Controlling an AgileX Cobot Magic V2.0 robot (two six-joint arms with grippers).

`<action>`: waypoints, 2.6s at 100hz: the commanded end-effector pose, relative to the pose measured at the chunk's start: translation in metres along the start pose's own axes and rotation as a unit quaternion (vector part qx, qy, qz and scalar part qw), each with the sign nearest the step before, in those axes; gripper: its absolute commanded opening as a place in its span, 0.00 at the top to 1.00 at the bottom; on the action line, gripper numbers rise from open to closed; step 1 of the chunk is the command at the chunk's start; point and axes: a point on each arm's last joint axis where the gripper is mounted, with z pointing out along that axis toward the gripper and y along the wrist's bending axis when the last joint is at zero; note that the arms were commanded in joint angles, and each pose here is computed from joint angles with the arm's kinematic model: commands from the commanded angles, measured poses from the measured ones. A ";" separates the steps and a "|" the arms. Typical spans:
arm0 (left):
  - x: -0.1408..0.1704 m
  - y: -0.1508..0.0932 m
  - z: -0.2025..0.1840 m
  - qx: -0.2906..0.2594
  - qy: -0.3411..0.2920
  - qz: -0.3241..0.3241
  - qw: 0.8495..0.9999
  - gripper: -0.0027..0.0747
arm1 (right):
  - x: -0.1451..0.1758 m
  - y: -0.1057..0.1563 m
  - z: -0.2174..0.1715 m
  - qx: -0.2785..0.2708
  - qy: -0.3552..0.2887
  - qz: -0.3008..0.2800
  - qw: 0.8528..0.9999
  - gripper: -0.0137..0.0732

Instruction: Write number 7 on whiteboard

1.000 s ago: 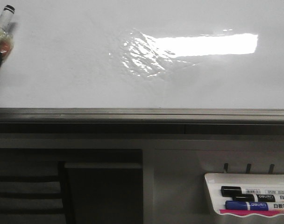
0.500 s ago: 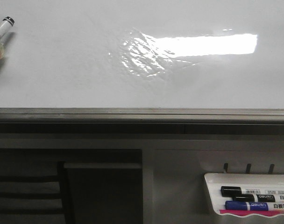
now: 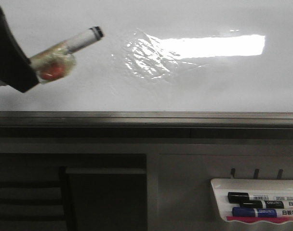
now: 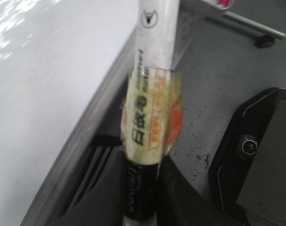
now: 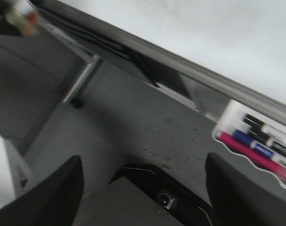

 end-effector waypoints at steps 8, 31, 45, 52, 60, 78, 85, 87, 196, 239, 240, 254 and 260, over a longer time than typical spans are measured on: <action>-0.031 -0.038 -0.011 0.035 -0.065 0.086 0.994 0.99 | -0.034 0.022 -0.005 -0.095 -0.017 -0.096 0.991 0.29; -0.048 -0.078 -0.013 0.092 -0.106 0.120 0.983 0.99 | -0.054 0.064 0.004 -0.137 -0.036 -0.279 0.950 0.29; -0.052 -0.082 -0.014 0.103 -0.124 0.109 0.981 0.99 | -0.051 0.086 0.016 -0.170 -0.035 -0.353 0.919 0.30; -0.055 -0.083 -0.016 0.107 -0.137 0.096 0.980 0.99 | -0.049 0.092 0.020 -0.181 -0.032 -0.359 0.915 0.34; -0.060 -0.082 -0.021 0.108 -0.149 0.091 0.979 0.99 | -0.047 0.090 0.027 -0.172 -0.039 -0.359 0.916 0.37; -0.062 -0.081 -0.023 0.107 -0.150 0.095 0.978 0.99 | -0.037 0.082 0.040 -0.164 -0.029 -0.351 0.921 0.38; -0.061 -0.082 -0.023 0.111 -0.144 0.097 0.979 0.99 | -0.036 0.081 0.042 -0.162 -0.030 -0.348 0.923 0.38; -0.061 -0.082 -0.022 0.110 -0.144 0.098 0.979 0.99 | -0.036 0.081 0.042 -0.161 -0.031 -0.348 0.923 0.38; -0.061 -0.078 -0.022 0.088 -0.145 0.112 0.979 0.99 | -0.029 0.080 0.052 -0.165 -0.010 -0.387 0.907 0.86; -0.062 -0.078 -0.022 0.085 -0.147 0.120 0.978 0.99 | -0.028 0.080 0.052 -0.167 -0.006 -0.388 0.906 0.70; -0.062 -0.078 -0.022 0.085 -0.147 0.120 0.978 0.99 | -0.028 0.080 0.052 -0.167 -0.006 -0.388 0.906 0.68; -0.062 -0.078 -0.022 0.084 -0.149 0.121 0.978 0.99 | -0.028 0.080 0.052 -0.167 -0.006 -0.388 0.906 0.60; -0.062 -0.078 -0.022 0.085 -0.148 0.121 0.978 0.99 | -0.028 0.080 0.052 -0.167 -0.006 -0.388 0.906 0.60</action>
